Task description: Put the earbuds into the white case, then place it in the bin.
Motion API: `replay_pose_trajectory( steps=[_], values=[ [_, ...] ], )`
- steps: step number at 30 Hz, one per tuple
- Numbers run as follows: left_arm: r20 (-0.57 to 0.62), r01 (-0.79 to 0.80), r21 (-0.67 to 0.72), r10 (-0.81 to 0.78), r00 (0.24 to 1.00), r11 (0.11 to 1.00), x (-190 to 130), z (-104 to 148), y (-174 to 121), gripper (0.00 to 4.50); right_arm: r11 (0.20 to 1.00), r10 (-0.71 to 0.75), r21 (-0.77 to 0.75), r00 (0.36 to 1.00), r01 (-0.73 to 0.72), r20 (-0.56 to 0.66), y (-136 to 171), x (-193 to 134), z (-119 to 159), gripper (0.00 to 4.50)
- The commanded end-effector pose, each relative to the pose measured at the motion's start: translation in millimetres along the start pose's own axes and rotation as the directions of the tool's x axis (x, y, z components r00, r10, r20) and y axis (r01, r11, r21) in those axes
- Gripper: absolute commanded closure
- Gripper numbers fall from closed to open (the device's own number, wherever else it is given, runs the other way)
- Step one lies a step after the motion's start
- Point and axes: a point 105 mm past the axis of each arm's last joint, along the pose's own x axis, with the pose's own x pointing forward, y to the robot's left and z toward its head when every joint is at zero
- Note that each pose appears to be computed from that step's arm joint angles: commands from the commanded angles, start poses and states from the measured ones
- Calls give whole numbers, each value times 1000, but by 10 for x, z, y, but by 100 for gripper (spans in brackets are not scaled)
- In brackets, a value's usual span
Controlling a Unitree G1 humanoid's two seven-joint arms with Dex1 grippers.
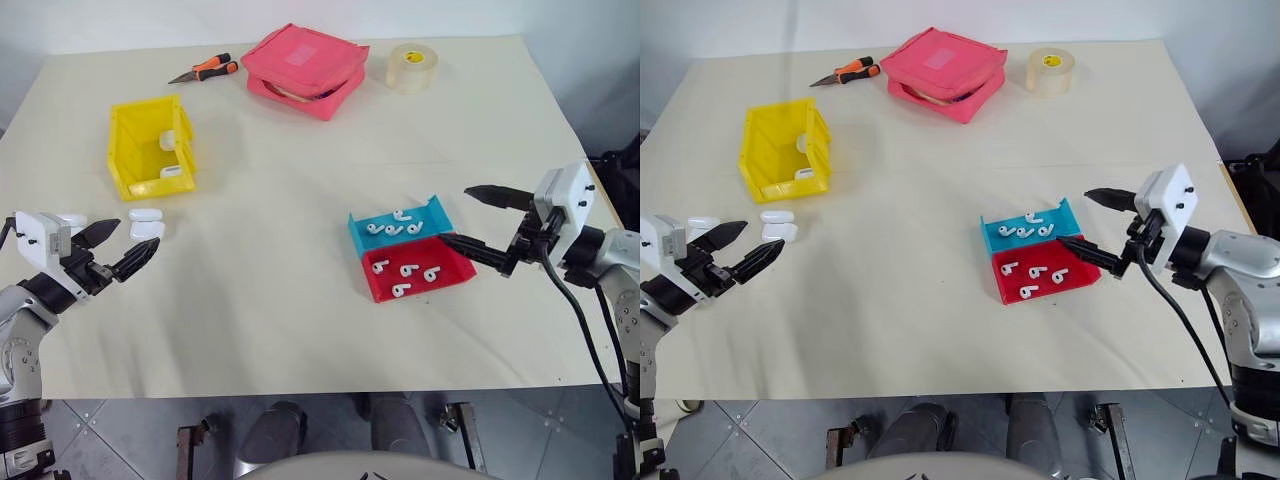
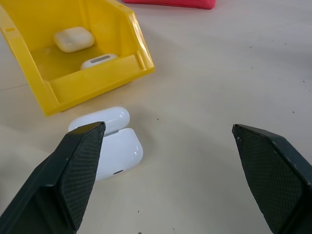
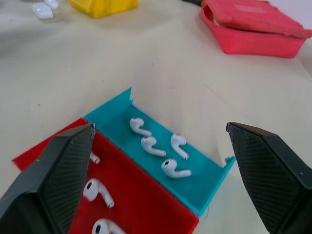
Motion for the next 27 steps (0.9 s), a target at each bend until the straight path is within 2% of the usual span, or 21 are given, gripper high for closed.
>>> replay_pose_trajectory(
  steps=[1, 10, 18, 23, 27],
  values=[
    [46, -46, 43, 44, 998, 998, -22, 132, 37, 7, 1000, -4, -19, 999, 5, 43, 10, 49, 64, 0],
    [52, -106, 63, 103, 993, 992, -5, 167, 81, 7, 1000, -14, -8, 995, 15, 95, 7, 186, 114, 0],
    [23, -185, 32, 185, 983, 982, -186, 182, 140, 7, 1000, -15, 11, 998, 14, 62, -59, 320, 96, 0],
    [-51, -272, -4, 271, 961, 962, -470, 97, 202, 7, 996, 85, -14, 990, -84, 114, 11, 399, 164, 0],
    [-90, -260, -30, 256, 962, 965, -713, 50, 123, 7, 979, 204, -32, 962, -201, 180, 114, 394, 209, 0]
  ],
)
